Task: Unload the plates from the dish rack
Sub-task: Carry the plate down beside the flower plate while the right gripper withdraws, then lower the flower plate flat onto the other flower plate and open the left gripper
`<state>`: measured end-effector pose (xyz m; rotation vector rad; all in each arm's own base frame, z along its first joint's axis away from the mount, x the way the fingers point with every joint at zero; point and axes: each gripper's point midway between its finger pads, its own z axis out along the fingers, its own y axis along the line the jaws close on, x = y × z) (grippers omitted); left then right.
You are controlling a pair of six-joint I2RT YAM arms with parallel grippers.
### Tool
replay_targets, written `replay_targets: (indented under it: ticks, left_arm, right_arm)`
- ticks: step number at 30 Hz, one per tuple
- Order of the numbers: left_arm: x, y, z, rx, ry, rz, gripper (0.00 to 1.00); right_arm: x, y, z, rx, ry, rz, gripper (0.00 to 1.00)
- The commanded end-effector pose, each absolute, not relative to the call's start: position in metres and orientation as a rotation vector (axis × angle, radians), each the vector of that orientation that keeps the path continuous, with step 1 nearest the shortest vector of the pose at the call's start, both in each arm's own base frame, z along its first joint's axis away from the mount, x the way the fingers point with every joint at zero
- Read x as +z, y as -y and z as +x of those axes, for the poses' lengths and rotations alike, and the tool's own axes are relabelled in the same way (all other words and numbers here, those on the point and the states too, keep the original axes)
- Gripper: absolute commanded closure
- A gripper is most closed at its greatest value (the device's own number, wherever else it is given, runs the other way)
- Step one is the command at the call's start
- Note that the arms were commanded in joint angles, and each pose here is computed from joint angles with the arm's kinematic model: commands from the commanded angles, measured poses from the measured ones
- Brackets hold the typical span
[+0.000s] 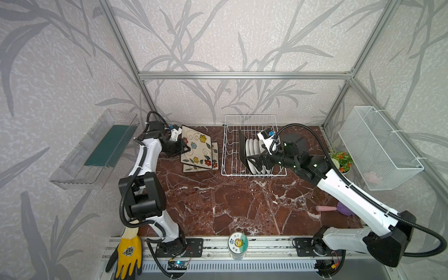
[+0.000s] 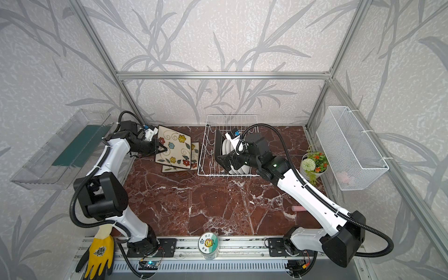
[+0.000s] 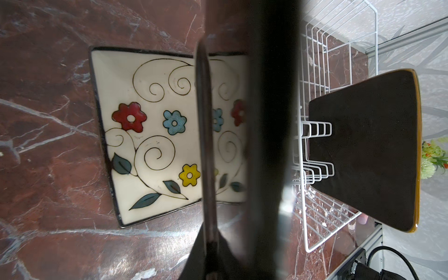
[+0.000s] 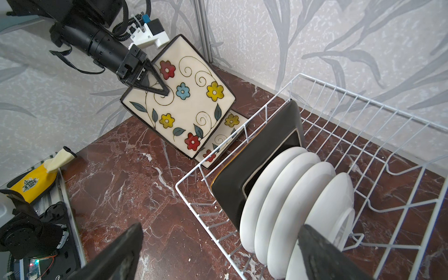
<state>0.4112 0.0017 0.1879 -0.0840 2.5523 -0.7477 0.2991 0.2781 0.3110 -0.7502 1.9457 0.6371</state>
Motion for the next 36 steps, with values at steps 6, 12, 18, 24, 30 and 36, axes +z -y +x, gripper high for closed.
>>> replay_targets:
  ticks: [6,12,18,24,30,36]
  left_arm:
    - [0.219,0.009,0.438,-0.898,-2.378,0.035,1.0]
    - [0.206,0.011,0.444,-0.998,-2.407,0.02,1.0]
    - [0.188,0.008,0.446,-1.027,-2.432,0.001,1.0]
    - [0.174,0.01,0.451,-1.109,-2.435,-0.025,1.0]
    - [0.159,0.004,0.455,-1.151,-2.452,-0.075,1.0]
    - [0.144,-0.002,0.456,-1.189,-2.496,-0.121,1.0]
  right_arm:
    - [0.327,-0.274,0.298,0.605,-1.907,-0.754,0.01]
    - [0.323,-0.276,0.299,0.603,-1.914,-0.767,0.01]
    - [0.322,-0.277,0.299,0.602,-1.916,-0.773,0.01]
    - [0.322,-0.276,0.299,0.597,-1.917,-0.772,0.01]
    - [0.324,-0.276,0.297,0.606,-1.918,-0.768,0.01]
    - [0.326,-0.274,0.295,0.614,-1.915,-0.758,0.01]
